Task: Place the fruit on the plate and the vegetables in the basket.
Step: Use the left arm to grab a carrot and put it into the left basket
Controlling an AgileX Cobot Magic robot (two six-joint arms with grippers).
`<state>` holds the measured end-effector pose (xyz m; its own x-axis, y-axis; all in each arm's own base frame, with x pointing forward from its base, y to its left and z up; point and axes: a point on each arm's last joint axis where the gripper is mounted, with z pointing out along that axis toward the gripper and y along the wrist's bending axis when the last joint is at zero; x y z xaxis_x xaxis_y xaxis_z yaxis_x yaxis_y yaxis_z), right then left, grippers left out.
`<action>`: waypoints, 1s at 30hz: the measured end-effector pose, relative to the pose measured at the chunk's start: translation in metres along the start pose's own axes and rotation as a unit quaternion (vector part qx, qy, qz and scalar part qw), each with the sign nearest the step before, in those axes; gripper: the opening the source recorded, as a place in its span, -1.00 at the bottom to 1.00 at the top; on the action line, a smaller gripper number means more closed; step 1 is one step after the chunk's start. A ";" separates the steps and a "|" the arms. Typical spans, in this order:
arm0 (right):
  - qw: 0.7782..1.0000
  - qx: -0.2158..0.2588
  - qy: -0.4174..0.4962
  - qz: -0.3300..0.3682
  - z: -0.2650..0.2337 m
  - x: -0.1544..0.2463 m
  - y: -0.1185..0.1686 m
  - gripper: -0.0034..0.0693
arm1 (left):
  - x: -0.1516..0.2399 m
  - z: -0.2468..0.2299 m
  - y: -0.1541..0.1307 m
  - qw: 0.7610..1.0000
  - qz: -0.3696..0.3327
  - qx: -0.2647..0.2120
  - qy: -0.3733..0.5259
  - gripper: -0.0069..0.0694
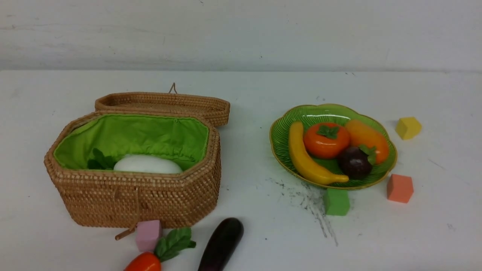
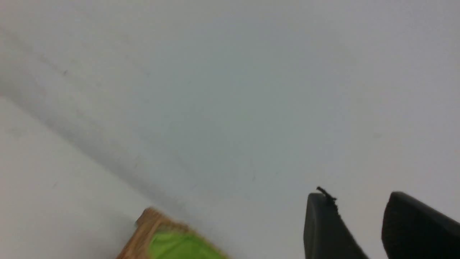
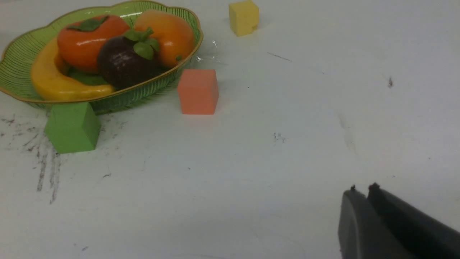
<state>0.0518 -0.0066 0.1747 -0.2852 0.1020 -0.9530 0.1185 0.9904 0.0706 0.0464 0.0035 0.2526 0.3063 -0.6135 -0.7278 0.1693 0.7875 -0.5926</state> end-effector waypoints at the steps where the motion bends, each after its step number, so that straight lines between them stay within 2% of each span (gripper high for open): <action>1: 1.000 0.000 0.000 0.000 0.000 0.000 0.000 -0.76 | -0.012 0.002 -0.010 1.000 -0.001 0.007 -0.007 -0.19; 3: 1.000 0.000 0.000 0.000 0.000 0.000 0.000 -0.75 | -0.039 0.009 -0.033 1.000 0.009 0.009 -0.002 -0.19; 4: 1.000 0.000 0.000 0.000 0.000 0.000 0.000 -0.75 | -0.041 0.010 -0.034 1.000 0.012 0.003 0.007 -0.19; 5: 1.000 0.000 0.000 0.000 0.000 0.000 0.000 -0.75 | -0.058 0.016 -0.049 0.999 0.029 -0.011 0.029 -0.19; 8: 1.000 0.000 0.000 0.000 0.000 0.000 0.000 -0.74 | -0.074 0.036 -0.061 0.987 0.070 -0.079 0.122 -0.19; 12: 1.000 0.000 0.000 0.000 0.000 0.000 0.000 -0.72 | -0.073 0.060 -0.057 0.940 0.135 -0.171 0.262 -0.19; 13: 1.000 0.000 0.000 0.000 0.000 0.000 0.000 -0.72 | -0.073 0.063 -0.056 0.934 0.145 -0.178 0.274 -0.19; 14: 1.000 0.000 0.000 0.000 0.000 0.000 0.000 -0.72 | -0.068 0.072 -0.049 0.907 0.188 -0.204 0.318 -0.19; 17: 1.000 0.000 0.000 0.000 0.000 0.000 0.000 -0.70 | -0.059 0.086 -0.036 0.867 0.236 -0.232 0.373 -0.19; 20: 1.000 0.000 0.000 0.000 0.000 0.000 0.000 -0.69 | -0.043 0.098 -0.026 0.837 0.228 -0.249 0.431 -0.19; 22: 1.000 0.000 0.000 0.000 0.000 0.000 0.000 -0.68 | -0.031 0.103 -0.022 0.814 0.221 -0.241 0.481 -0.19; 24: 1.000 0.000 0.000 0.000 0.000 0.000 0.000 -0.67 | -0.017 0.107 -0.021 0.789 0.222 -0.213 0.532 -0.19; 25: 1.000 0.000 0.000 0.000 0.000 0.000 0.000 -0.67 | -0.015 0.108 -0.021 0.785 0.222 -0.208 0.540 -0.19; 26: 1.000 0.000 0.000 0.000 0.000 0.000 0.000 -0.66 | -0.003 0.111 -0.024 0.767 0.229 -0.166 0.576 -0.19; 27: 1.000 0.000 0.000 0.000 0.000 0.000 0.000 -0.66 | -0.001 0.112 -0.024 0.763 0.230 -0.156 0.583 -0.19; 28: 1.000 0.000 0.000 0.000 0.000 0.000 0.000 -0.66 | 0.009 0.113 -0.028 0.747 0.233 -0.121 0.610 -0.19; 30: 1.000 0.000 0.000 0.000 0.000 0.000 0.000 -0.65 | 0.022 0.115 -0.032 0.725 0.231 -0.091 0.642 -0.19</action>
<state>0.0518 -0.0066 0.1747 -0.2852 0.1020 -0.9530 0.1185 0.9904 0.0706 0.1550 -0.0281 0.2952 -0.8539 0.0732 -0.5152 0.1646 0.9772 -0.1340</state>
